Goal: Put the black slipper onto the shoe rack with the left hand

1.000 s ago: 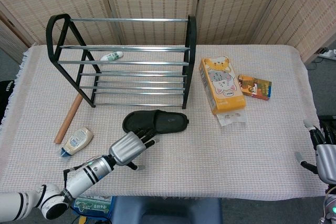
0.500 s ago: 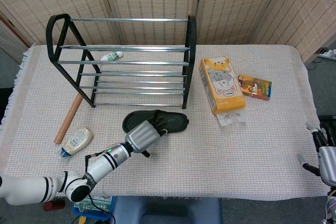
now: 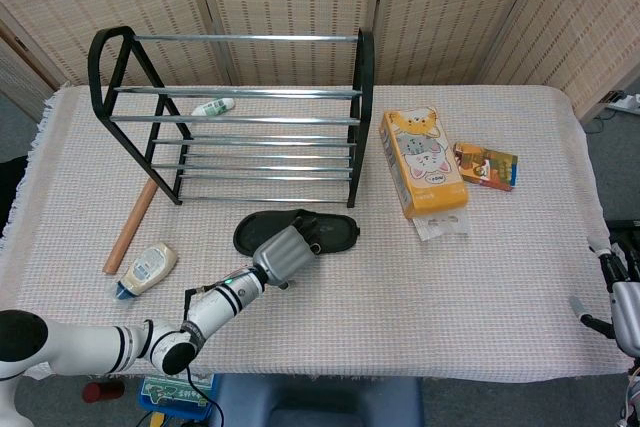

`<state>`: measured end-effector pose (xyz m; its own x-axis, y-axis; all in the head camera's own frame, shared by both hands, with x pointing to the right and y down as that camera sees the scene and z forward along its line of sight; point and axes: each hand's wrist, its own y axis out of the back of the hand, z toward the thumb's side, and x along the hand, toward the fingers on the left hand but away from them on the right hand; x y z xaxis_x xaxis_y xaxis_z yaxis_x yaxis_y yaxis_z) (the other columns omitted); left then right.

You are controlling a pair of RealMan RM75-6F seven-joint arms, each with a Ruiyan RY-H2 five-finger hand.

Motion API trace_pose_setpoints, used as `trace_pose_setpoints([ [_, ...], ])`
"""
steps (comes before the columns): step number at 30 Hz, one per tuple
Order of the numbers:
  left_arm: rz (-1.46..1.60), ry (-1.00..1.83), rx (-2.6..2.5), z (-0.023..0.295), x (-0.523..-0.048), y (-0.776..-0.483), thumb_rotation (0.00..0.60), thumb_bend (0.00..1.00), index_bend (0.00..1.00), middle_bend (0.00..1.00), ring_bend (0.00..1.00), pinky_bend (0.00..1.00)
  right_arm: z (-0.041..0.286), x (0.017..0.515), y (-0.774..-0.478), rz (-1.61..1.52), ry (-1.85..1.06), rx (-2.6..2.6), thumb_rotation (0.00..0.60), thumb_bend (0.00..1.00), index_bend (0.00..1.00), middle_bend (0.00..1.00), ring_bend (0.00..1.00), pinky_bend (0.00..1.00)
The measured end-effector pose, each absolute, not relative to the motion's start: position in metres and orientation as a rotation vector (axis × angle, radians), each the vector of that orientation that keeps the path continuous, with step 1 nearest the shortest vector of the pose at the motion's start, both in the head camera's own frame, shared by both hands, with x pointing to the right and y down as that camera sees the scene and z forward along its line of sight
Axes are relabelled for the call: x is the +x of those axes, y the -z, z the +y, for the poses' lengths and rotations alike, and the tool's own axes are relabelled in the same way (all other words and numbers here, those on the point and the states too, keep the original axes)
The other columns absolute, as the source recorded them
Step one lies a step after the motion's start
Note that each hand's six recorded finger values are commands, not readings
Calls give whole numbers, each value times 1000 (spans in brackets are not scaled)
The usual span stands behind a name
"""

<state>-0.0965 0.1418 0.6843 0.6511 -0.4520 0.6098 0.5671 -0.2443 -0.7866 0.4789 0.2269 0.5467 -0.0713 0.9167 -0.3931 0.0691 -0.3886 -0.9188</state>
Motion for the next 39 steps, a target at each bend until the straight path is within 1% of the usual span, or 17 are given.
trace_pose_setpoints([
  [2,-121,953,-1511,143,-97,-685,391,205,430,357,147,256,227,480,-546,-1096,-1544,-1503,600,261,67,194,92,106],
  [6,-165,956,-1452,150,-104,-685,393,205,451,376,154,256,227,479,-546,-1095,-1540,-1508,600,261,67,194,92,107],
  [12,-224,954,-1437,168,-120,-678,389,205,455,380,155,256,228,478,-545,-1098,-1530,-1512,600,261,67,194,92,106],
  [16,-256,935,-1438,181,-133,-669,405,205,454,379,155,256,228,477,-545,-1100,-1525,-1515,600,261,67,194,92,107],
  [17,-258,928,-1438,184,-135,-667,428,205,448,379,155,256,229,477,-546,-1100,-1525,-1516,600,261,67,194,92,106],
  [20,-242,901,-1449,189,-141,-656,563,205,393,364,155,256,229,476,-546,-1100,-1522,-1519,600,261,67,194,92,107],
  [21,-226,891,-1461,190,-143,-651,594,205,369,349,155,256,229,476,-546,-1100,-1521,-1520,600,261,67,194,93,106],
  [26,-130,853,-1536,189,-144,-633,600,205,319,313,155,256,229,474,-545,-1099,-1511,-1522,600,261,67,194,92,106],
  [32,12,841,-1670,174,-135,-622,597,205,242,279,151,256,228,473,-545,-1095,-1509,-1523,600,261,67,194,92,106],
  [34,55,829,-1705,167,-126,-620,582,205,222,274,144,256,228,473,-544,-1094,-1510,-1522,600,261,67,194,92,106],
  [37,80,822,-1755,163,-115,-621,542,205,208,264,141,256,228,473,-544,-1096,-1514,-1521,600,261,67,194,92,106],
  [39,82,832,-1784,161,-109,-624,532,203,207,253,137,256,229,473,-544,-1097,-1515,-1521,600,261,67,194,92,106],
])
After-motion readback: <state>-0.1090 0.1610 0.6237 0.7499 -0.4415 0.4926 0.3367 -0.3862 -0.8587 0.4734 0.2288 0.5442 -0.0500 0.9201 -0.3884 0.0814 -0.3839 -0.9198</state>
